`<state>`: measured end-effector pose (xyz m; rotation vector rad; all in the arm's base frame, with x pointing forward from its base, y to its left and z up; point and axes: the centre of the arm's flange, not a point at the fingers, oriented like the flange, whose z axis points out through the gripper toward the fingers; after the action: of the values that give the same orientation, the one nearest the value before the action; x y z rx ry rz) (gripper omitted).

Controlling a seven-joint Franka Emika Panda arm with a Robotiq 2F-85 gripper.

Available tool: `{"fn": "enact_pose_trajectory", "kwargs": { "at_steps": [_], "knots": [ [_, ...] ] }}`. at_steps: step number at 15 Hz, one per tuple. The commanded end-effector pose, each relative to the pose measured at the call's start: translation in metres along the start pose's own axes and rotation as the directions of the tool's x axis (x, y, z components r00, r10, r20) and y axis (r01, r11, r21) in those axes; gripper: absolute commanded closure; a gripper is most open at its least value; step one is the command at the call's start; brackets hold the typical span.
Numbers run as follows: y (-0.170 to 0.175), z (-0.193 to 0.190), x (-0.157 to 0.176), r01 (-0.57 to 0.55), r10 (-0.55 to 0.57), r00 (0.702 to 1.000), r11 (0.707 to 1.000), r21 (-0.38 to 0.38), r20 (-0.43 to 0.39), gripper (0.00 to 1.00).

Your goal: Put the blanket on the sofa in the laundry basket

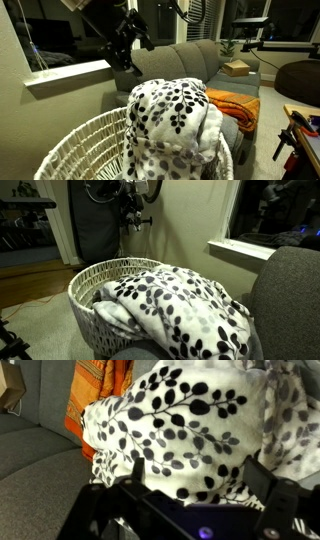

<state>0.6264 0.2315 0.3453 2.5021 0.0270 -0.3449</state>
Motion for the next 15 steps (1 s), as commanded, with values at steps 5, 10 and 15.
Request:
{"fn": "enact_pose_trajectory", "kwargs": {
  "at_steps": [5,10,15],
  "knots": [
    [0.076,0.076,-0.029,-0.092,0.088,0.988,0.995,0.028,0.127,0.0],
    [0.109,0.122,-0.038,-0.176,0.152,0.968,0.978,0.109,0.198,0.0],
    [0.122,0.16,-0.04,-0.329,0.281,0.929,0.925,0.19,0.239,0.0]
  ]
}}
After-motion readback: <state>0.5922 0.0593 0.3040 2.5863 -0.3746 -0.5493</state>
